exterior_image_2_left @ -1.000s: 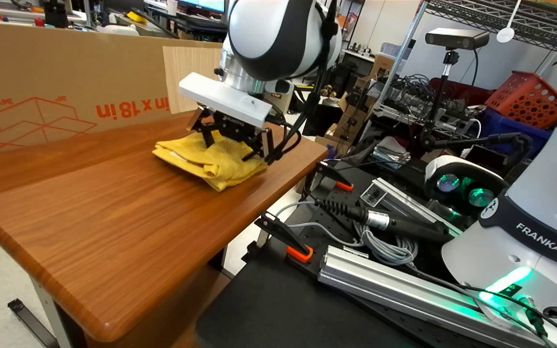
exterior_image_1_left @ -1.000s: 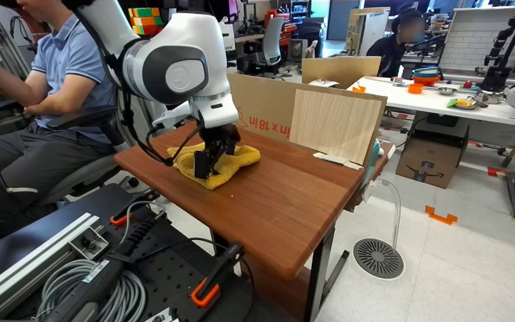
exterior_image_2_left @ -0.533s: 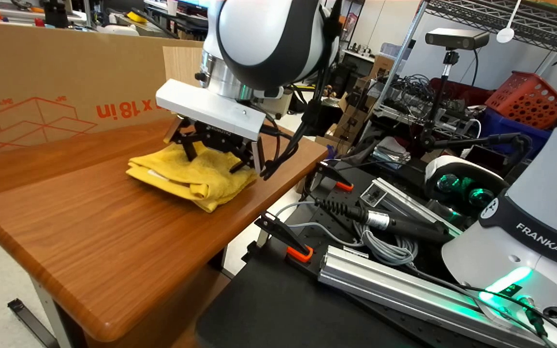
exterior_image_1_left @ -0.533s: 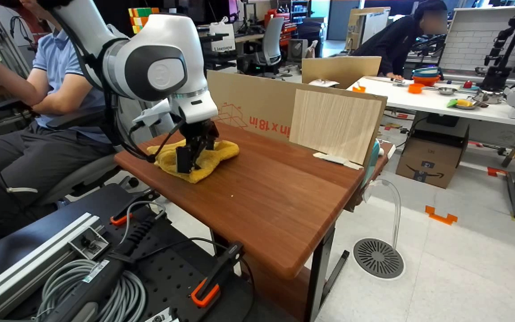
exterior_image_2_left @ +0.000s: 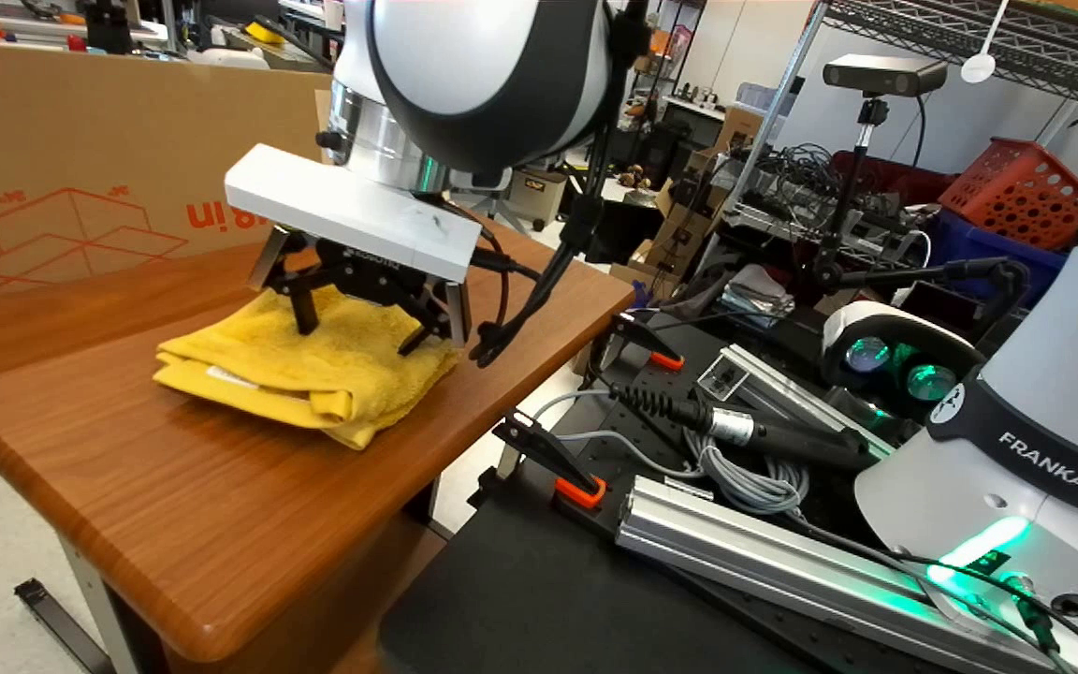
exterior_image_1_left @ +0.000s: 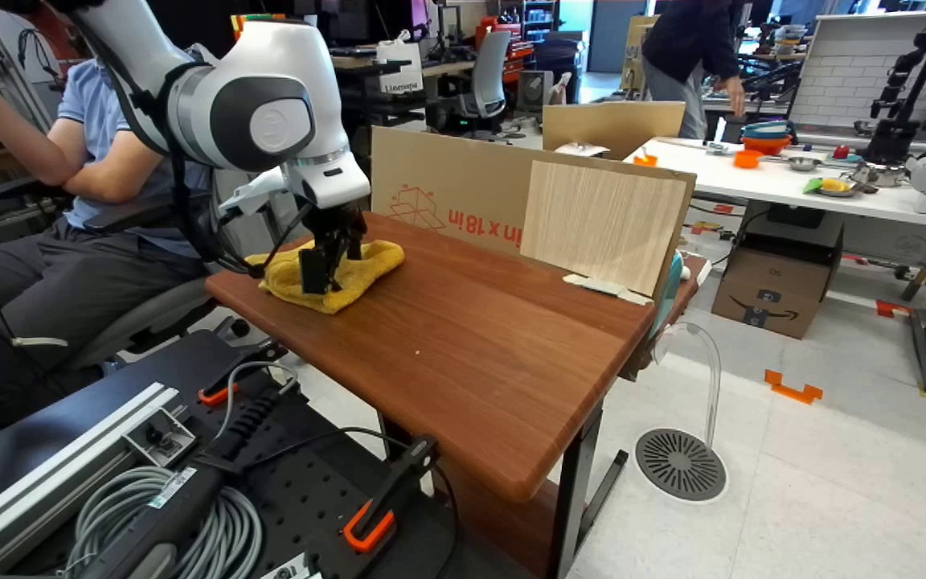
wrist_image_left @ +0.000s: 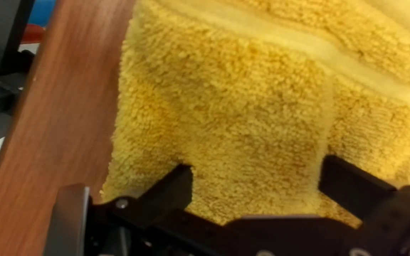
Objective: Wipe the table with the yellow towel
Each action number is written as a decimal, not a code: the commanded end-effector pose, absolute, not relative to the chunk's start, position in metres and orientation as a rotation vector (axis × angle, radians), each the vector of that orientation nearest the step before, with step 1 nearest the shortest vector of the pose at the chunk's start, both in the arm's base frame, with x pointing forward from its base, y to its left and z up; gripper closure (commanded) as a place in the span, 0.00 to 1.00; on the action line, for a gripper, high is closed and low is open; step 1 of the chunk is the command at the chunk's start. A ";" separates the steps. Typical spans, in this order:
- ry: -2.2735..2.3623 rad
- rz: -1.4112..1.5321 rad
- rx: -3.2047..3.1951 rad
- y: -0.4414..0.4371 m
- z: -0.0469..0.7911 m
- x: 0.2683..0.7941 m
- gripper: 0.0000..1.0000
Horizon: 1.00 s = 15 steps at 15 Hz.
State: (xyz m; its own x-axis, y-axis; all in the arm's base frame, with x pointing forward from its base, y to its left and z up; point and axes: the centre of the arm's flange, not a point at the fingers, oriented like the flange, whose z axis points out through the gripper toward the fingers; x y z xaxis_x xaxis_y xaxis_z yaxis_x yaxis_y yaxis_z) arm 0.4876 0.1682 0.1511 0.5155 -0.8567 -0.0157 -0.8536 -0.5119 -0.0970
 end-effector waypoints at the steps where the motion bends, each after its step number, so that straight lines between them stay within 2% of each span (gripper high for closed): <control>1: 1.531 -0.118 -2.595 0.187 0.146 0.536 0.00; 8: 1.696 -0.130 -2.456 0.200 0.132 0.614 0.00; 15: 1.830 -0.073 -2.388 0.160 0.127 0.621 0.00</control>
